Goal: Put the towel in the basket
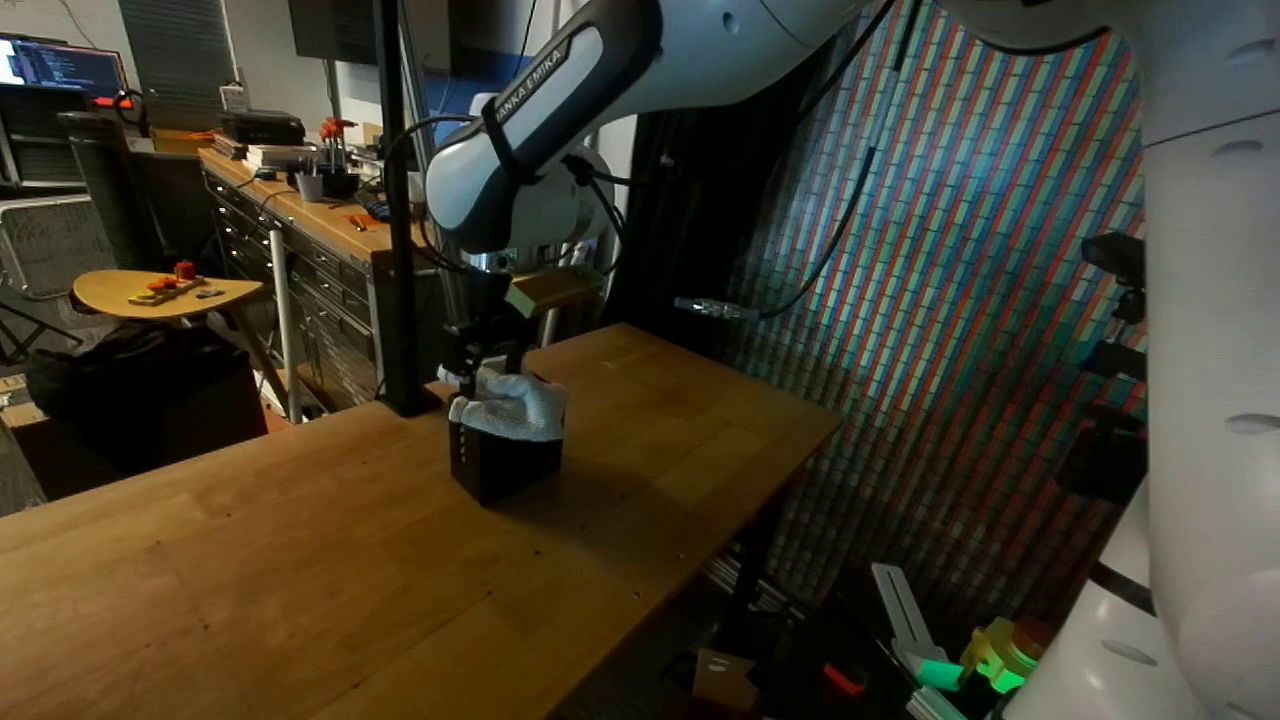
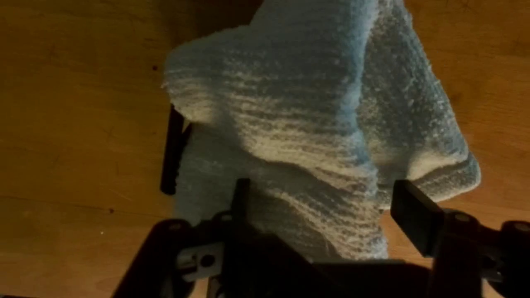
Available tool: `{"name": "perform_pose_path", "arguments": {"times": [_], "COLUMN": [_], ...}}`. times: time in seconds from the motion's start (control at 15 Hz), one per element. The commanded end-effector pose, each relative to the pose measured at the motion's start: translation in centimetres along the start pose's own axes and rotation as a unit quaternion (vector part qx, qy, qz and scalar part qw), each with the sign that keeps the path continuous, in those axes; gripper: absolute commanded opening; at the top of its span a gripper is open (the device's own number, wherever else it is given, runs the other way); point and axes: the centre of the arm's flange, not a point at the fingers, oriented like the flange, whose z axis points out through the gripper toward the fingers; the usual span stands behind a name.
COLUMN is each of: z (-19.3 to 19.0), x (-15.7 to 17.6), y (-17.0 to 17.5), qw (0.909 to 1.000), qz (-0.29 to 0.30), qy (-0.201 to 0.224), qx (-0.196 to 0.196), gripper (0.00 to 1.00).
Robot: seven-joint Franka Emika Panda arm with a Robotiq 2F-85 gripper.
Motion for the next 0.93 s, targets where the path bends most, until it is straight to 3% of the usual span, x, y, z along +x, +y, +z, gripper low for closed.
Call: {"name": "perform_pose_path", "arguments": {"times": [0.0,0.33,0.4,0.47,0.87], "z": [-2.9,-4.3,-4.5,-4.7,-6.8], "x": [1.4,2.0,2.0,1.9,1.4], "y": [-2.0,-4.3,-4.5,-4.6,-3.9], "qw": [0.9995,0.9985,0.9983,0.9979,0.9946], "qz": [-0.008,-0.011,-0.008,-0.005,0.012], "qy": [-0.006,-0.014,-0.015,-0.017,-0.024], "qx": [-0.031,-0.052,-0.056,-0.062,-0.1], "gripper": [1.0,0.99,0.9,0.74,0.3]}}
